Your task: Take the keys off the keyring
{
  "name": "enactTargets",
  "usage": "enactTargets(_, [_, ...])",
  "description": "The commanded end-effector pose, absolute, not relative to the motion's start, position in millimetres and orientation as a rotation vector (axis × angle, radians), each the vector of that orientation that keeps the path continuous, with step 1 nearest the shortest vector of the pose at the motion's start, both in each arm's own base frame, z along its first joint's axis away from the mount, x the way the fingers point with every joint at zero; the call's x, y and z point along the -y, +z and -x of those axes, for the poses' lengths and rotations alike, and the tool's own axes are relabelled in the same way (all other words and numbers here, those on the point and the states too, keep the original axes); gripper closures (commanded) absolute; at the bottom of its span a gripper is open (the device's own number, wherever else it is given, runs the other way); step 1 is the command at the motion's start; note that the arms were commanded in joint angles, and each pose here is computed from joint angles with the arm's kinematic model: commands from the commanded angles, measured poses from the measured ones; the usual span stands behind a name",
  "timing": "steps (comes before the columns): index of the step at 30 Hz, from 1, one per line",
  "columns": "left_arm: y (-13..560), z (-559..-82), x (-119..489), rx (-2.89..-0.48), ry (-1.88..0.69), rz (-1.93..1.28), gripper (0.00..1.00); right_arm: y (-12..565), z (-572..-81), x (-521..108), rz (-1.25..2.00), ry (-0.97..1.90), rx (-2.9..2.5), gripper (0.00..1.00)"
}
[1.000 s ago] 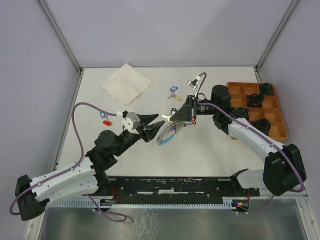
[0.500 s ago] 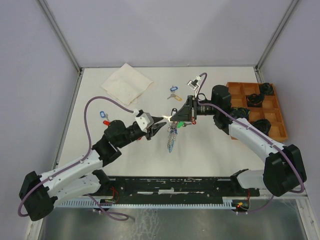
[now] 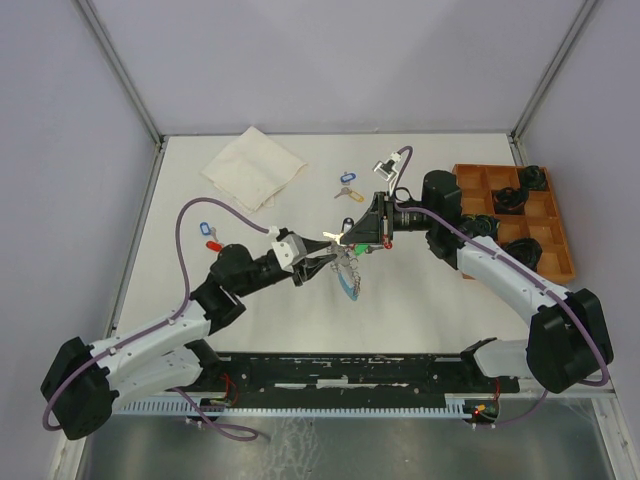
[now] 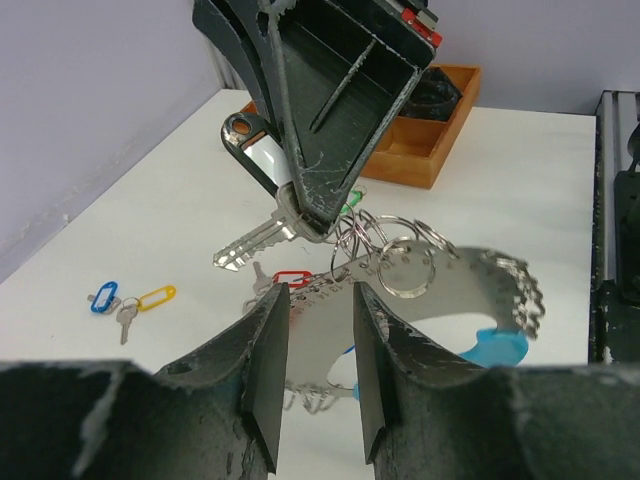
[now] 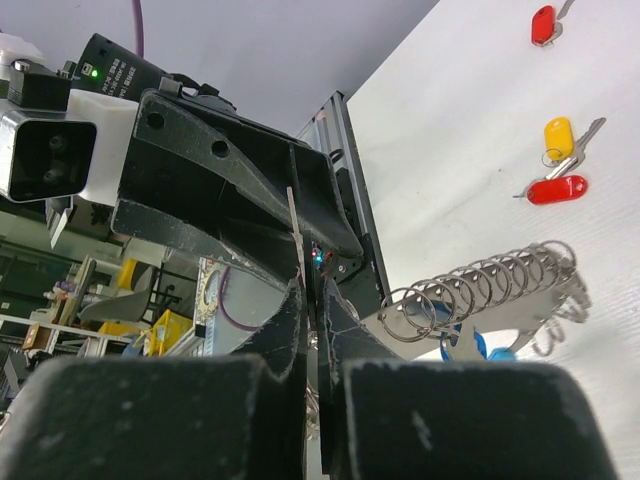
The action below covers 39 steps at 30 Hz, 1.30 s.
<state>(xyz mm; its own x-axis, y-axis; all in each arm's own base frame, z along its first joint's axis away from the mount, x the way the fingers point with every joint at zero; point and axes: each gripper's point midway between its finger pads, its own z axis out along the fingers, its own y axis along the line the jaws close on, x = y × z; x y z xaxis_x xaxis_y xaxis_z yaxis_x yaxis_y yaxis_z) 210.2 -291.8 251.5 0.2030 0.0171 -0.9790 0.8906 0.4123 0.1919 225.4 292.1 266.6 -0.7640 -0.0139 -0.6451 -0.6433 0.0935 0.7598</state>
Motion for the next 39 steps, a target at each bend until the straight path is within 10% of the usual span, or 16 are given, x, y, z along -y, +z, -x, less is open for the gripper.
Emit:
enactTargets(1, [274.6,-200.7,289.2,-1.127,-0.812,-0.923,0.61,302.6,-222.0,-291.8,0.727,1.696,-1.752,0.99])
enactTargets(39, [276.0,-203.5,311.6,-1.154,-0.955,-0.891,0.75,301.4,-222.7,-292.6,0.722,1.704,-1.755,0.99])
